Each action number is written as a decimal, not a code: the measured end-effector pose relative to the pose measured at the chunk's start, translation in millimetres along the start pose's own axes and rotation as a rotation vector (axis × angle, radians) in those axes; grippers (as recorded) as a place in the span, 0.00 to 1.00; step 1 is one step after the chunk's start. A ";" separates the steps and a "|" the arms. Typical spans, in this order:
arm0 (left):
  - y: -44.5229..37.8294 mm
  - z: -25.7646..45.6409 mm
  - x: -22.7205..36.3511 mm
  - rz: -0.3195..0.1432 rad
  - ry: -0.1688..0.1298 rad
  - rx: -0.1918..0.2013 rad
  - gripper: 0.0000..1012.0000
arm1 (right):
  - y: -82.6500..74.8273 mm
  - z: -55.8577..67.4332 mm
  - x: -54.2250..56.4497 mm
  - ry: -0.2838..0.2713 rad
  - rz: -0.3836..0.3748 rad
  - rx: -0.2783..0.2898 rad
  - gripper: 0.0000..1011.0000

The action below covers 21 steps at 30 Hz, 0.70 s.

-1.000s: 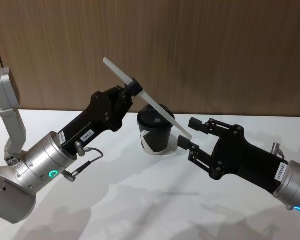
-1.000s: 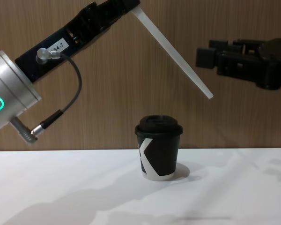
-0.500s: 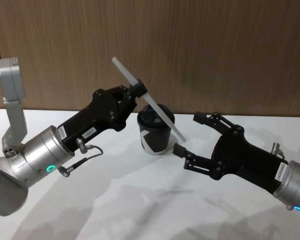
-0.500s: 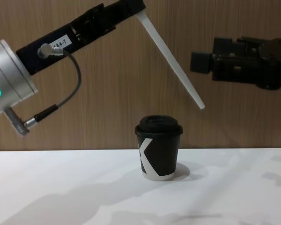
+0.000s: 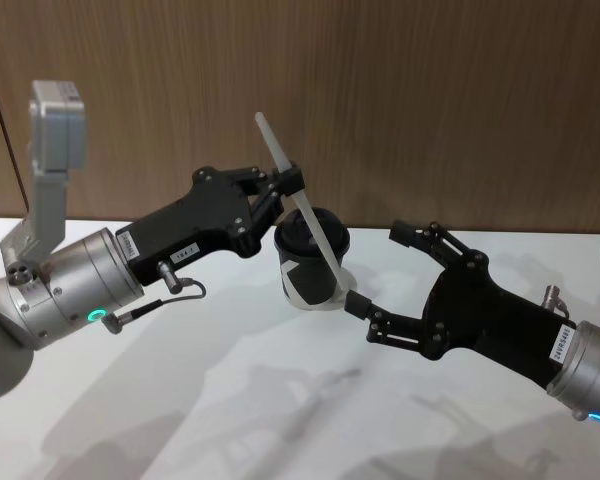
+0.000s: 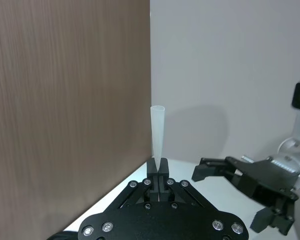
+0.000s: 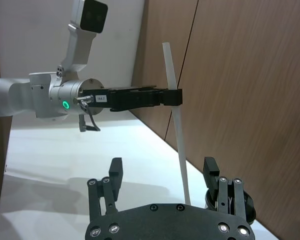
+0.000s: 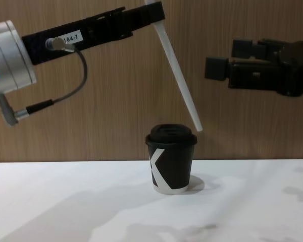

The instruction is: Pick up the straw with one hand, pass it to the other hand, and insert it into the cup.

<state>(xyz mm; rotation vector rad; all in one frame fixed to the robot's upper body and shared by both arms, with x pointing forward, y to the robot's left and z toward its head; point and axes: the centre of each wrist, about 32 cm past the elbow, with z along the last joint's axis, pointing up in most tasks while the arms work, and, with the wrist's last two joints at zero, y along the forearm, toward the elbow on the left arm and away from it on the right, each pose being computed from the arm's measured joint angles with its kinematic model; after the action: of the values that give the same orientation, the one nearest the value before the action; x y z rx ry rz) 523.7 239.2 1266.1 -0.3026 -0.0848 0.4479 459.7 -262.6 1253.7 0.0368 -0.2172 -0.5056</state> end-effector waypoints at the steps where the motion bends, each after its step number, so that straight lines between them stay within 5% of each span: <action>1: -0.4 1.9 0.0 0.001 -0.008 0.009 0.01 | 0.0 0.0 0.0 0.000 0.000 0.000 0.99; 15: -16.8 38.5 -1.0 0.078 -0.198 0.189 0.01 | 0.0 0.0 0.0 0.000 0.000 0.000 0.99; 21: -24.5 45.5 0.4 0.100 -0.256 0.220 0.01 | 0.0 0.0 0.0 0.000 0.000 0.000 0.99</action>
<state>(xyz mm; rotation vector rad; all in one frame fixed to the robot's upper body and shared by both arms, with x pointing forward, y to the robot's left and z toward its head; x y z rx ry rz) 527.5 230.6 1316.9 -0.0314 -0.2694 0.5891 459.7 -262.6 1253.7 0.0367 -0.2172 -0.5056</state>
